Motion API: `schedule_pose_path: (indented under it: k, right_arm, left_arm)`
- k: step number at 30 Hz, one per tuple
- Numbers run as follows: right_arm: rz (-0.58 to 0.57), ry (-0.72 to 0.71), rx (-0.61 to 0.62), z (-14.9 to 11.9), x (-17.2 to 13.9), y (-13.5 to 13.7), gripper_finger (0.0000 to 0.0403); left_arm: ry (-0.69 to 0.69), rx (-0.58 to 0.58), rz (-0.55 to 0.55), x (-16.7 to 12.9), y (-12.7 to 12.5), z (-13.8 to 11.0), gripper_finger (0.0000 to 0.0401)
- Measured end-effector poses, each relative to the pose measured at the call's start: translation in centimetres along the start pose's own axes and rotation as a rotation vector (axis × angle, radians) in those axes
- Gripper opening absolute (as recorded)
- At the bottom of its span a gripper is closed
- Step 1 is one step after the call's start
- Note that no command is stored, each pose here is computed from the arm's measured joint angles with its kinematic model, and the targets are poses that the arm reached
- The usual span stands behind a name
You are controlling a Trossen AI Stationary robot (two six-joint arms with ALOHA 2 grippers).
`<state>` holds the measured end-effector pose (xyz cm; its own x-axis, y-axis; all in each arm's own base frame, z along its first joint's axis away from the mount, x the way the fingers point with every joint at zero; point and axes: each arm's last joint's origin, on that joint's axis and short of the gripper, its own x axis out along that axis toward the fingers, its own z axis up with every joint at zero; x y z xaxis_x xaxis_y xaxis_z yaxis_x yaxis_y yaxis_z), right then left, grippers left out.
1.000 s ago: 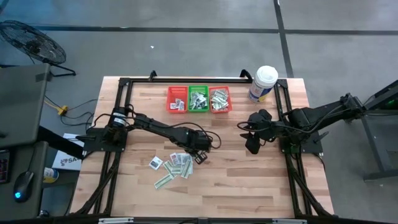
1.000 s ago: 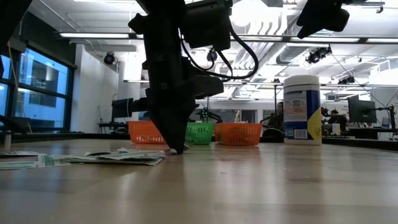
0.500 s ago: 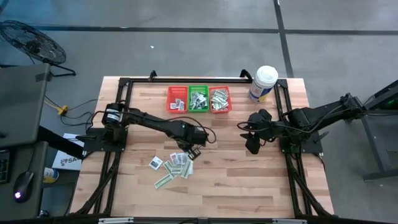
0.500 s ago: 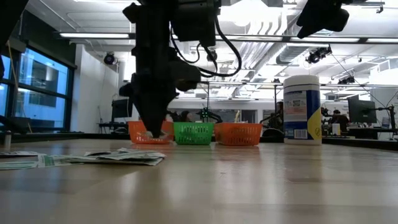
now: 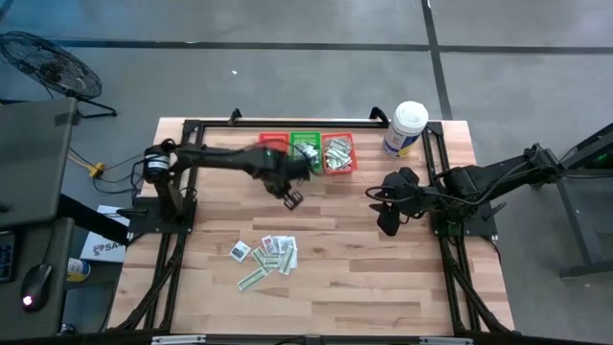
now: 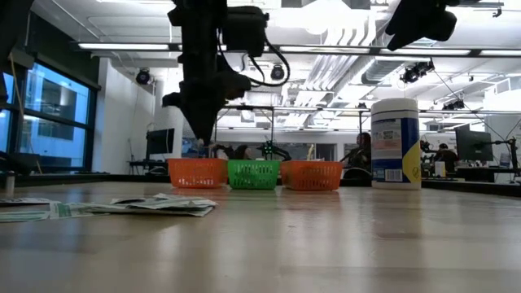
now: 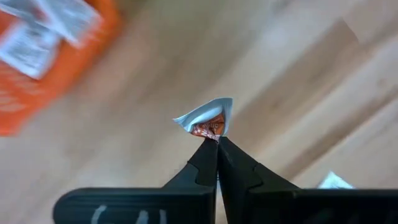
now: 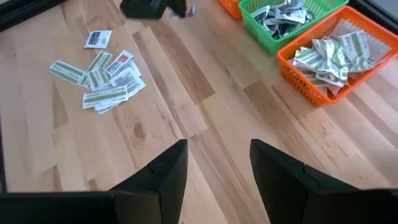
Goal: Pick & Place First Aid Supplies
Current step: Put the right ointment pack into the left orange bin
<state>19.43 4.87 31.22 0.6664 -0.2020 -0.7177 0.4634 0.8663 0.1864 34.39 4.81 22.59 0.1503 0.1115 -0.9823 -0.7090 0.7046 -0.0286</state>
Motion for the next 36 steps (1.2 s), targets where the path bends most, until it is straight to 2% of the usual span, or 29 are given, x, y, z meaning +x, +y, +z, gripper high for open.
schedule_pose_path:
  k: [7, 12, 20, 27, 36]
  right_arm:
    - [-0.012, -0.015, 0.026, 0.1, 0.0, 0.0, 0.0168]
    - [-0.025, -0.027, 0.051, 0.1, 0.0, -0.1, 0.0168]
    - [-0.031, -0.034, 0.064, 0.1, 0.0, -0.1, 0.0168]
    - [-0.047, -0.049, 0.064, 0.2, 0.0, -0.1, 0.0168]
    - [-0.047, -0.050, 0.090, 0.2, 0.0, -0.1, 0.0168]
  left_arm:
    - [-0.086, -0.101, 0.046, -2.0, 5.0, 2.4, 0.0001]
    - [-0.091, -0.159, 0.057, -1.8, 8.3, 4.1, 0.0001]
    - [-0.117, -0.209, 0.065, -1.3, 12.1, 6.0, 0.0001]
    - [-0.177, -0.227, 0.020, -1.0, 13.2, 7.1, 0.0001]
    - [-0.128, -0.227, 0.036, 1.4, 13.0, 7.7, 0.0001]
